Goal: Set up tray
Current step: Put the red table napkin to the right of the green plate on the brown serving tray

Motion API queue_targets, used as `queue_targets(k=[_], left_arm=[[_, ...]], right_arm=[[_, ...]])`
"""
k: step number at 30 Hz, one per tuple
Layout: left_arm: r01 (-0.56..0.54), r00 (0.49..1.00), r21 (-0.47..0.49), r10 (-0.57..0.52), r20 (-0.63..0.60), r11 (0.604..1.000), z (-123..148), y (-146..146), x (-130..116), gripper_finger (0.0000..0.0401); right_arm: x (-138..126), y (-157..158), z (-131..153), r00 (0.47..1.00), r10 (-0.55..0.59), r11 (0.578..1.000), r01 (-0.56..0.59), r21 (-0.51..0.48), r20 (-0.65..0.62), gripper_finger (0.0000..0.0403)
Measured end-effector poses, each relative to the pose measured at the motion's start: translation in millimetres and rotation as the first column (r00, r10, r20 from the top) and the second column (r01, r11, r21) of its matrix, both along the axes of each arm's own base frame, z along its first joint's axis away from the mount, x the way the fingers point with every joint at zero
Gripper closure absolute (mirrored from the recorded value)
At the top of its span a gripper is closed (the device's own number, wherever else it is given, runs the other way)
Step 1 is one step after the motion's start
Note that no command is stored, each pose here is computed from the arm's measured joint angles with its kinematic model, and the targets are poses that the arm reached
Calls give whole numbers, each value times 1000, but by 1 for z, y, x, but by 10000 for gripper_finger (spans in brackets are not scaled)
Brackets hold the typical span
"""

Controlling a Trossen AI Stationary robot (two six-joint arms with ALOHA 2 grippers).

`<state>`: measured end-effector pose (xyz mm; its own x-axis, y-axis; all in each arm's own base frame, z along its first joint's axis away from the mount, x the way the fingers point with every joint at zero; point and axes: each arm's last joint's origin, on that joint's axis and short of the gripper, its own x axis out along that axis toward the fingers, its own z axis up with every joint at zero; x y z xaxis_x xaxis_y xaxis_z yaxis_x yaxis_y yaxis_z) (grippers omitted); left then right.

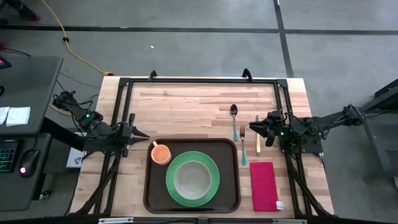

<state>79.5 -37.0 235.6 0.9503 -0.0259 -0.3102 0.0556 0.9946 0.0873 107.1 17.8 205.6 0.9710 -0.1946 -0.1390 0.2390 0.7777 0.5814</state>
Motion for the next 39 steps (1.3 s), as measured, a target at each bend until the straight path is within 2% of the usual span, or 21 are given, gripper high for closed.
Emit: queue_targets(k=[15,29,36,39], left_arm=[[22,986,-67,-11,165,997,-17,13,-20,329],[46,989,-53,-38,142,998,-19,12,-19,329],[208,970,-100,-192,150,973,-21,6,-18,329],[231,967,-120,-214,135,966,-28,4,-16,329]], right_arm=[[0,0,0,1000,-2,1000,2,16,3,320],[0,-1,0,1000,-21,1000,21,17,4,320],[0,0,0,1000,-11,1000,11,23,4,320],[0,0,0,1000,-3,1000,3,24,4,320]])
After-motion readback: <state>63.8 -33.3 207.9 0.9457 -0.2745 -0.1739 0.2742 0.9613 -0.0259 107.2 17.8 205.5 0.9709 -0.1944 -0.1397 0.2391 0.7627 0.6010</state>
